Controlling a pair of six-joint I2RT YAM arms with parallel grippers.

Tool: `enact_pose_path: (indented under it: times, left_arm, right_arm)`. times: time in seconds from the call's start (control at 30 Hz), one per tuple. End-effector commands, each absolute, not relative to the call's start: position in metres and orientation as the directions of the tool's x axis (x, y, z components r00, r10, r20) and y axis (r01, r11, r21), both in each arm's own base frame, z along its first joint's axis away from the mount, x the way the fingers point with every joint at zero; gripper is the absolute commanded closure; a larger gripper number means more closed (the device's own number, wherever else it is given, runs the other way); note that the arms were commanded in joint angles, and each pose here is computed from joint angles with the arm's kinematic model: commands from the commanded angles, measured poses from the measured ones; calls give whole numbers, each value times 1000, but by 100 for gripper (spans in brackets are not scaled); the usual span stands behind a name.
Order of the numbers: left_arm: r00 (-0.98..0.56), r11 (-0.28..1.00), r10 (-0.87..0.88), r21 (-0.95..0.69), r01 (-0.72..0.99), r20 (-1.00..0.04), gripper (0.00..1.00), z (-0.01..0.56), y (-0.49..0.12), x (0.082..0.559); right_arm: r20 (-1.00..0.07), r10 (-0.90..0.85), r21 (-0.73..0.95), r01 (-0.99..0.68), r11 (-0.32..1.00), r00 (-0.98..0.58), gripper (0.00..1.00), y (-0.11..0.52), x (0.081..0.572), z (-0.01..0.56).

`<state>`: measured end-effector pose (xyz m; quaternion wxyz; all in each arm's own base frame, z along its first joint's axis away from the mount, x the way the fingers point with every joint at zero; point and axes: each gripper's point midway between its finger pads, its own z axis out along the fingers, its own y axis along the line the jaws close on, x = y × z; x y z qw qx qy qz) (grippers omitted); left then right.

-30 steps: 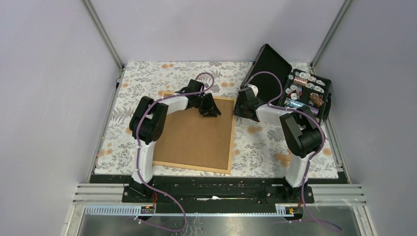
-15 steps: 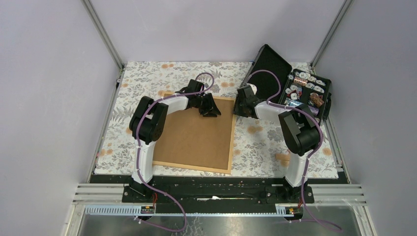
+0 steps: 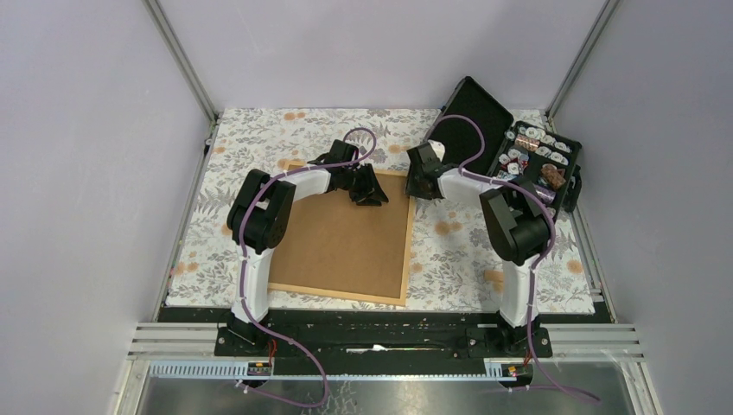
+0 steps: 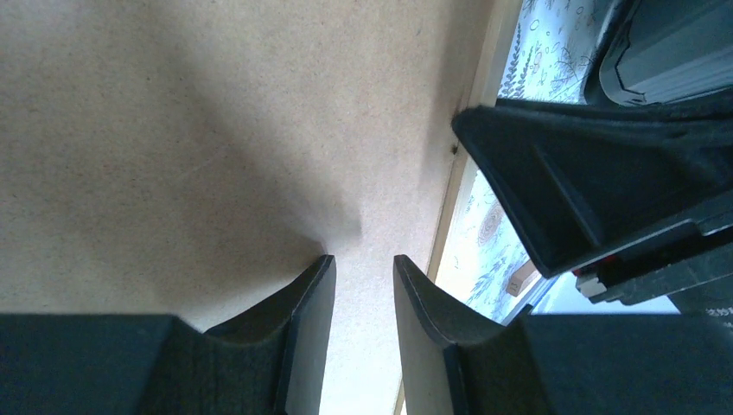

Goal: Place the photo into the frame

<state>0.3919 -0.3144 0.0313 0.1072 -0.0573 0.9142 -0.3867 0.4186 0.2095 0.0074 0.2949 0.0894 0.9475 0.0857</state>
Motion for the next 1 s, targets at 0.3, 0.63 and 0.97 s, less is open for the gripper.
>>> enact_pose_path:
  times: [0.3,0.63,0.97]
  left_arm:
    - [-984,829,-175,-545,-126,-37,63,-31,-276,353]
    - [-984,826,-170,-551,-119,-43,63,-29,-279,352]
    - [-985,814,-166,-570,-112,-45,61,-25,-282,353]
  right_arm:
    - [-200,-24,57,-36,998,-980,50,205,317,-59]
    - [-293,236,419,98,903,-926,51,211,340,-14]
    - [-325,161,429,7,903,-932,35,212,337,-9]
